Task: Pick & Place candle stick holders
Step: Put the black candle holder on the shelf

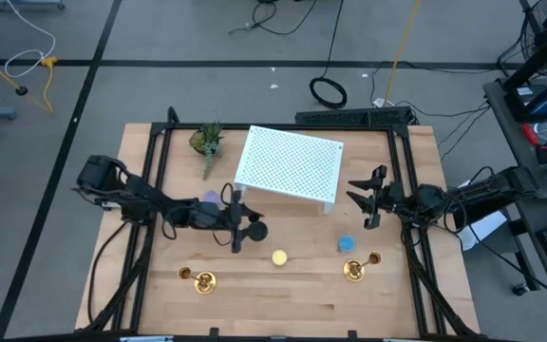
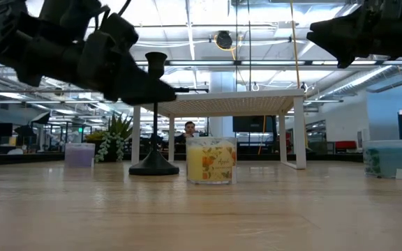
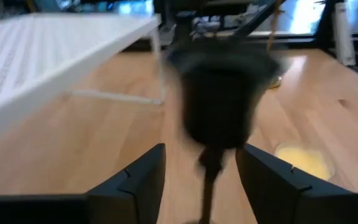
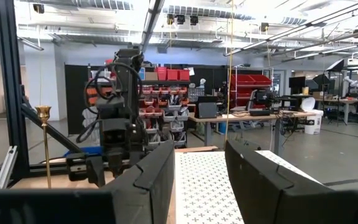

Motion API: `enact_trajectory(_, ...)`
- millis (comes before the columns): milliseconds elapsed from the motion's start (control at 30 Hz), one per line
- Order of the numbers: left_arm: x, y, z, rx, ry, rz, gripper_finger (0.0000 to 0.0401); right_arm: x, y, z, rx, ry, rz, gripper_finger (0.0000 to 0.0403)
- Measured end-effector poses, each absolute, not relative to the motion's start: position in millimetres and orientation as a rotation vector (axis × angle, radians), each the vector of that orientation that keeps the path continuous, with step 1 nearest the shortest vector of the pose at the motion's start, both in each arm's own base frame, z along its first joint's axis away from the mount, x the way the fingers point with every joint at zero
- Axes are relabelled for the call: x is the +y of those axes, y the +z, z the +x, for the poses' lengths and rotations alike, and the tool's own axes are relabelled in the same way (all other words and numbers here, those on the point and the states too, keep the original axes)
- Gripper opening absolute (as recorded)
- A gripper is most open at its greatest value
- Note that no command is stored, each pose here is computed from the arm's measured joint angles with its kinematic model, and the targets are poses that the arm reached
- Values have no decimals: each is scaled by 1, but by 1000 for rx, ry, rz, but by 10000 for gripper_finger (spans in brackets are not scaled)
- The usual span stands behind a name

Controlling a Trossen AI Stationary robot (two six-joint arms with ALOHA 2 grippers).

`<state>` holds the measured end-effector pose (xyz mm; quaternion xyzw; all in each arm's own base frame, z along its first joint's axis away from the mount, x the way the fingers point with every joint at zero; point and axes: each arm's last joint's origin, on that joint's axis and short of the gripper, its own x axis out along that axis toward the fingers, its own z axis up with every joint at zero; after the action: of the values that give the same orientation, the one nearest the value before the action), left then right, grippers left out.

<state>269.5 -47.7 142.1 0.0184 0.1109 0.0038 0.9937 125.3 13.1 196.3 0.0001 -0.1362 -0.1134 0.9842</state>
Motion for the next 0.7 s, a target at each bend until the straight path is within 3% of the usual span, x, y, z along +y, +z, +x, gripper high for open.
enact_trajectory(367, -50, 144, 277, 261, -13, 28, 18, 13, 196, 126, -266, -228, -2, 139)
enact_trajectory(700, -54, 181, 296, 106, -10, -83, 15, 13, 196, 126, -266, -228, -2, 139)
